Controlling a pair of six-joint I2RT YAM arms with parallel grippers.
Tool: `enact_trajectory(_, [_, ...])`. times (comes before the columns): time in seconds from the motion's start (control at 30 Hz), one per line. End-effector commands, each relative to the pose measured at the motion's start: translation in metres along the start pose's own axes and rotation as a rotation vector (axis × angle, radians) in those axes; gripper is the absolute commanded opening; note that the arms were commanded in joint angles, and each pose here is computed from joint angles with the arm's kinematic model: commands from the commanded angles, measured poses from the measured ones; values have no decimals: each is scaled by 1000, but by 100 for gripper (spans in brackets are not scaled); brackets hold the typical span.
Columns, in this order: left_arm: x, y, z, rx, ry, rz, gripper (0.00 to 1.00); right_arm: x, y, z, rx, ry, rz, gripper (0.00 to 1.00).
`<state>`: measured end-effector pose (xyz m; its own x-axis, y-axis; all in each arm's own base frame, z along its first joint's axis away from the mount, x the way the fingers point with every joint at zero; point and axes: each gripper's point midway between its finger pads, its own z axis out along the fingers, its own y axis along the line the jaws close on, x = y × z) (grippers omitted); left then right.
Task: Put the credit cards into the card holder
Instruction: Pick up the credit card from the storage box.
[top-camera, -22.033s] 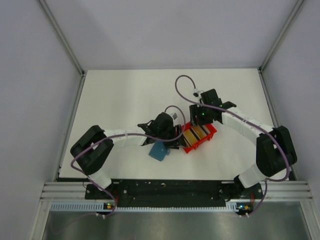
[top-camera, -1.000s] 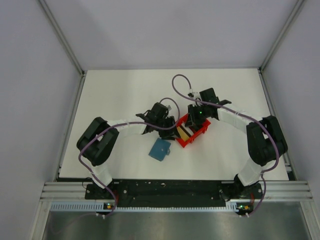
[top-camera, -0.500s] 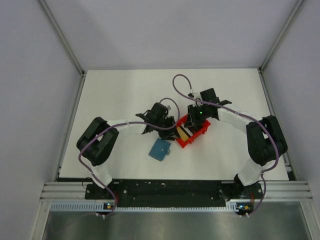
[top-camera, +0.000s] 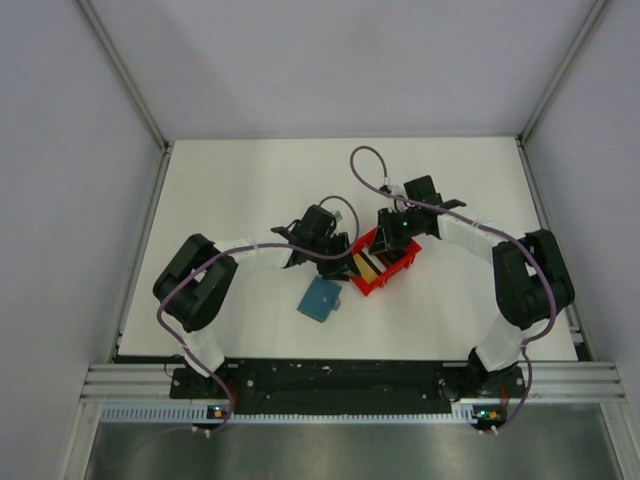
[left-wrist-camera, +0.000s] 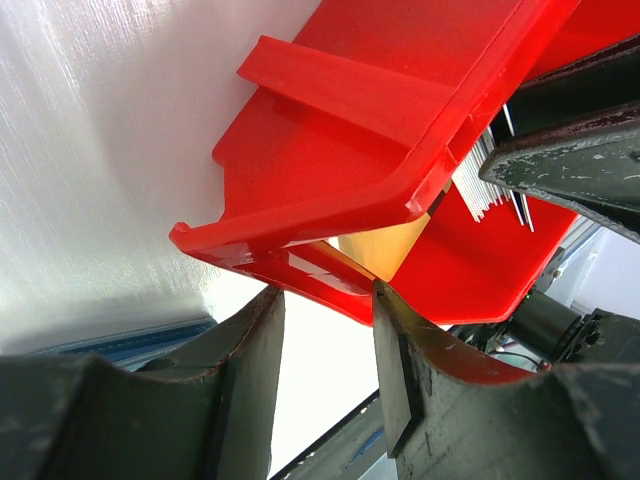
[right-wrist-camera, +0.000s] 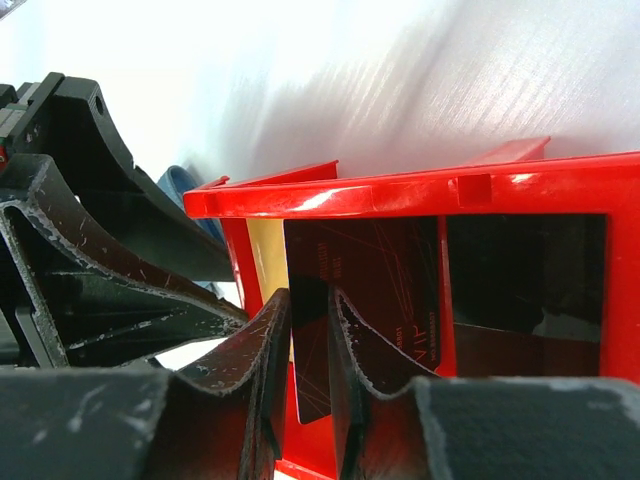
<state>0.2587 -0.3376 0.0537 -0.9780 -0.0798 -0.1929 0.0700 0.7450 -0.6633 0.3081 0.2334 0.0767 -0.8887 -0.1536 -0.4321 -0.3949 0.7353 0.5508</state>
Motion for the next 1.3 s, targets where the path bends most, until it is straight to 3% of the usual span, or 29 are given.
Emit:
enact_trajectory(0.0, [-25, -29, -3, 88, -75, 61, 44, 14, 17, 1, -113, 54, 52, 18])
enact_trajectory(0.83, [-26, -30, -3, 90, -75, 69, 45, -7, 7, -20, -38, -44, 60, 14])
enact_trajectory(1.27, [-23, -28, -2, 88, -67, 65, 45, -3, -24, -19, 78, -55, 94, 14])
